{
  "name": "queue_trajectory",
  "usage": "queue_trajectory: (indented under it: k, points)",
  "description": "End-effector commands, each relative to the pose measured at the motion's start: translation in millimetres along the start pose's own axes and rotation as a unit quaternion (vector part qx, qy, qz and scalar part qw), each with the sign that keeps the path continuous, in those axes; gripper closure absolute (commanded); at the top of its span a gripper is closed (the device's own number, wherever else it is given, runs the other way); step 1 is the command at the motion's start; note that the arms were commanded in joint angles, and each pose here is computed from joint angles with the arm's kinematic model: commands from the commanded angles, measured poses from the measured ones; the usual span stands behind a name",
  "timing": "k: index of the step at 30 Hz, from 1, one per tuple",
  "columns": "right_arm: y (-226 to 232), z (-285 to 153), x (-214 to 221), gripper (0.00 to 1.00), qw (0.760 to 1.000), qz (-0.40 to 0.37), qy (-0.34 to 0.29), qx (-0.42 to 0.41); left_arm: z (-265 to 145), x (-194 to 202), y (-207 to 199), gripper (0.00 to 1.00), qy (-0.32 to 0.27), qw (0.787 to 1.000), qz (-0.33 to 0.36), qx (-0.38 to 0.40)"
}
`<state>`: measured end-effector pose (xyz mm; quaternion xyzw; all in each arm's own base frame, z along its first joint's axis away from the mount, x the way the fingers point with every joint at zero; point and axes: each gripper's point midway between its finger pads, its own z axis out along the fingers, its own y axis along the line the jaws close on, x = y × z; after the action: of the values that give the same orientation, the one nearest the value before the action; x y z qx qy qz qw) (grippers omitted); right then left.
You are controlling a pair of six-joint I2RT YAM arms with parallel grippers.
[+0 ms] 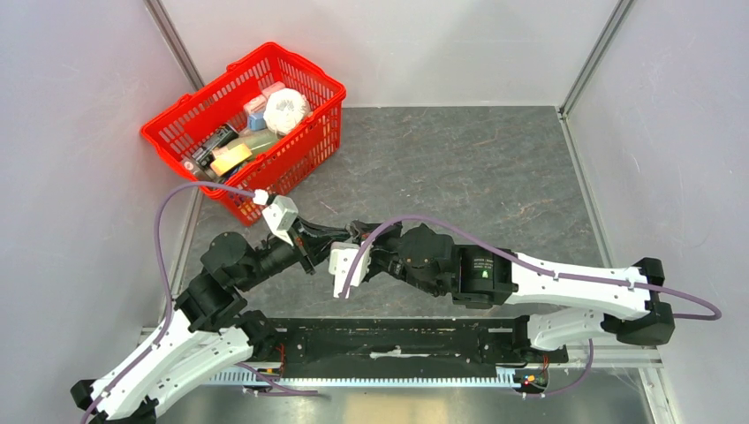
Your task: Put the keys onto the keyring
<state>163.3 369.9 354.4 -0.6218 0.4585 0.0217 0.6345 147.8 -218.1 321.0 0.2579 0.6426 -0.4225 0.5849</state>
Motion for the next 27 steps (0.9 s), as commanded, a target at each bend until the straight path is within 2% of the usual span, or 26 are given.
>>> queue_trajectory:
  k: [1,5,14,18,21,22,27]
  points:
    - [-28.6,-14.6,-4.9,1.0,0.999,0.017,-0.01,0.049,-0.9,-13.4,-21.3,0.98,-0.009,0.999,0.006,0.054]
    - [-34.3,-18.5,-5.6,1.0,0.998,0.015,-0.01,0.056,1.3,-10.5,-24.9,0.91,-0.003,0.998,0.005,0.066]
    - [-48.4,-25.8,-8.1,1.0,0.997,0.01,-0.009,0.074,3.0,-7.6,-29.4,0.68,0.004,0.997,0.002,0.081]
    - [-50.9,-26.7,-9.2,1.0,0.997,0.006,-0.008,0.076,3.9,-7.7,-28.7,0.62,0.003,0.997,0.001,0.08]
    - [-51.6,-26.2,-7.9,1.0,0.997,0.001,-0.003,0.078,4.3,-8.0,-24.3,0.33,-0.001,0.998,0.0,0.067]
    - [-52.0,-25.9,-7.1,1.0,0.997,0.0,0.0,0.079,3.8,-9.6,-20.8,0.3,-0.007,0.998,0.001,0.056]
    - [-50.5,-24.1,-0.3,1.0,0.996,0.0,0.016,0.083,-1.5,-16.9,-4.7,0.27,-0.036,0.999,-0.001,0.007]
